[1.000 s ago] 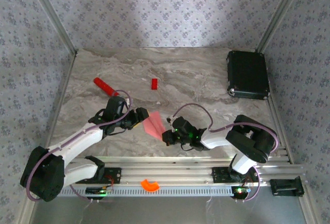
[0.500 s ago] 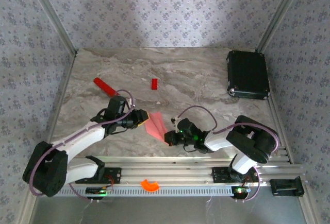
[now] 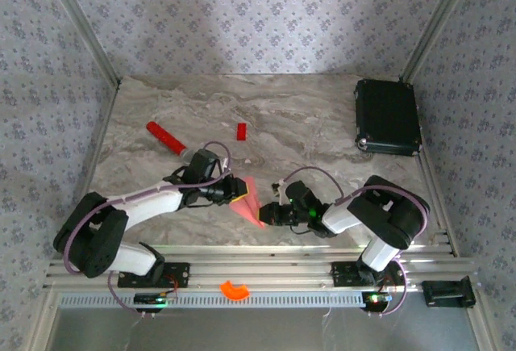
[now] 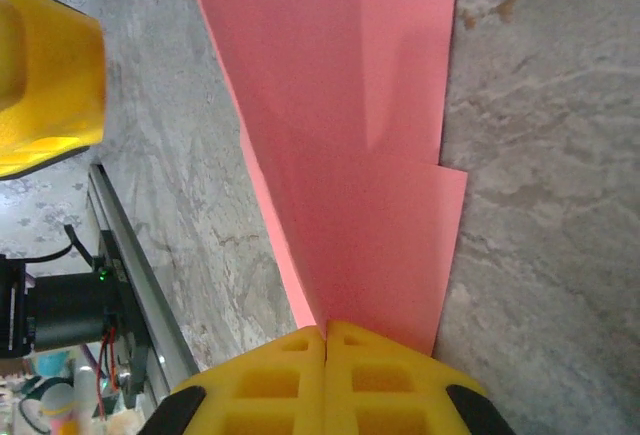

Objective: Fold a paper plane with a square sheet of paper (pick it up from the middle)

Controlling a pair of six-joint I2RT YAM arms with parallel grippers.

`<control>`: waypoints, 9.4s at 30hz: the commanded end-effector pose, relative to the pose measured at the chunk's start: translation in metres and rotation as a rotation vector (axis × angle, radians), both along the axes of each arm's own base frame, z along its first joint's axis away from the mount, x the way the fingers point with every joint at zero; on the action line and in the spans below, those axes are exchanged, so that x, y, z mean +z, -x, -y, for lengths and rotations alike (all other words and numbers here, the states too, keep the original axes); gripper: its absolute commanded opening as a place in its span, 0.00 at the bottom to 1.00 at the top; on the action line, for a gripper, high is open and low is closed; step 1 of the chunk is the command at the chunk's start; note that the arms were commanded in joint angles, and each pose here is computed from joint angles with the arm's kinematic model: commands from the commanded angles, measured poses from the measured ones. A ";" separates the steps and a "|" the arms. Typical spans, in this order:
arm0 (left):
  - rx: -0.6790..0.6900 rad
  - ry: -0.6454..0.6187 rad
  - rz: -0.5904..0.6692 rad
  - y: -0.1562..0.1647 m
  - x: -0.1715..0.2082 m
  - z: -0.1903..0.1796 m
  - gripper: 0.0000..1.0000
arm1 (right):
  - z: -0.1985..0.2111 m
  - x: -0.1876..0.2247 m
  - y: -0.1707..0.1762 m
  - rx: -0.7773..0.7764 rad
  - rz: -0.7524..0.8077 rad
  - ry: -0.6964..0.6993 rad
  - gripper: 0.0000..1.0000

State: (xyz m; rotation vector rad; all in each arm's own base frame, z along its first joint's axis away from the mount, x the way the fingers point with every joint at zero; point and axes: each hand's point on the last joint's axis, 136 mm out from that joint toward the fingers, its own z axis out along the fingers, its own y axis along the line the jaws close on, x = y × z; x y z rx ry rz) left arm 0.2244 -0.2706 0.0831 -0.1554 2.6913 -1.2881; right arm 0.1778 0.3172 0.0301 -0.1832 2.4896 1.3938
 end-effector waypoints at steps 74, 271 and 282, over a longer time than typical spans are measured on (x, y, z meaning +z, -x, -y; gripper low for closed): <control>0.122 -0.018 -0.076 -0.023 -0.007 -0.010 0.06 | 0.014 0.020 0.010 0.061 0.903 0.775 0.24; 0.105 -0.228 -0.131 -0.012 -0.088 -0.027 0.00 | -0.024 0.058 -0.019 0.049 -0.024 0.144 0.08; 0.104 -0.225 -0.131 -0.011 -0.086 -0.026 0.00 | -0.046 0.017 -0.020 0.091 -0.089 0.260 0.00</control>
